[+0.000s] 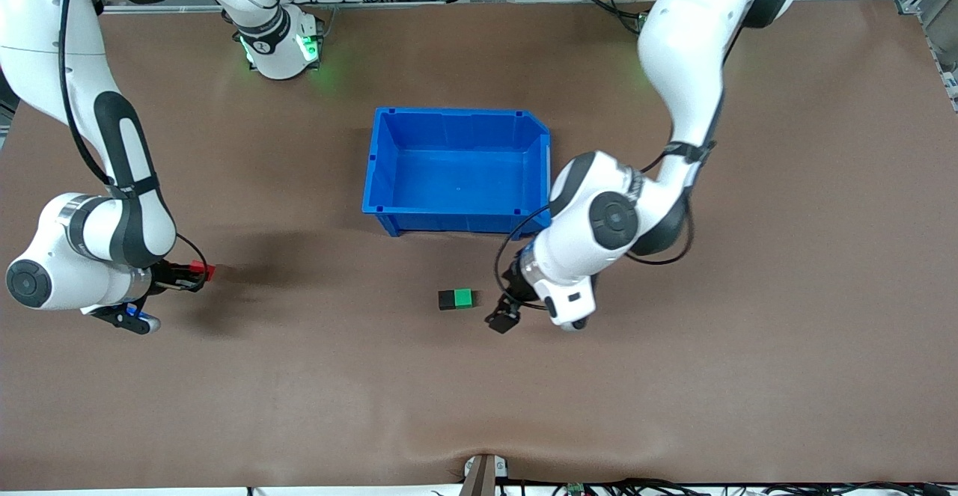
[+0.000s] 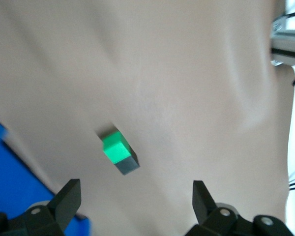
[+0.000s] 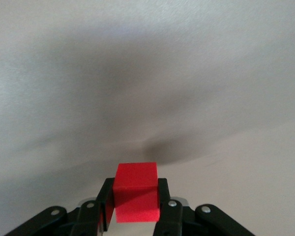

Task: Attach green and red cubes to black cube
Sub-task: 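Open the left gripper and lift it off the green cube, then withdraw the left gripper while the right gripper lifts the red cube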

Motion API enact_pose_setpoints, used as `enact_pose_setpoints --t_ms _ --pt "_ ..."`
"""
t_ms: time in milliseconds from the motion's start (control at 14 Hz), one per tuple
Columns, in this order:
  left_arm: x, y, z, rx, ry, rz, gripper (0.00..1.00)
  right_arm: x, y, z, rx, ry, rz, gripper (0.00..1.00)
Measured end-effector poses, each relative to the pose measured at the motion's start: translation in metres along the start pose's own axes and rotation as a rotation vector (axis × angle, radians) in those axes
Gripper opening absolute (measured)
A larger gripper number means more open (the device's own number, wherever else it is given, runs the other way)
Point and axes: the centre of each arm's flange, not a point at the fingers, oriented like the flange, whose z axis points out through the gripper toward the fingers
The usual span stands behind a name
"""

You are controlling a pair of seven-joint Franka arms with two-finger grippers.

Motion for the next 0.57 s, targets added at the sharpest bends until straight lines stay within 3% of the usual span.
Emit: enact_pose_setpoints --t_ms 214,429,571 --pt "0.000 -0.002 -0.066 0.026 0.028 0.152 1.00 -0.001 -0.001 -0.003 0.017 -0.012 0.016 0.39" --pt "0.035 -0.008 -0.115 0.057 0.030 0.187 1.00 0.000 -0.001 -0.006 0.023 -0.009 0.072 0.39" --pt "0.063 -0.019 -0.136 0.122 0.018 0.188 1.00 -0.001 -0.002 -0.012 0.026 -0.004 0.111 0.39"
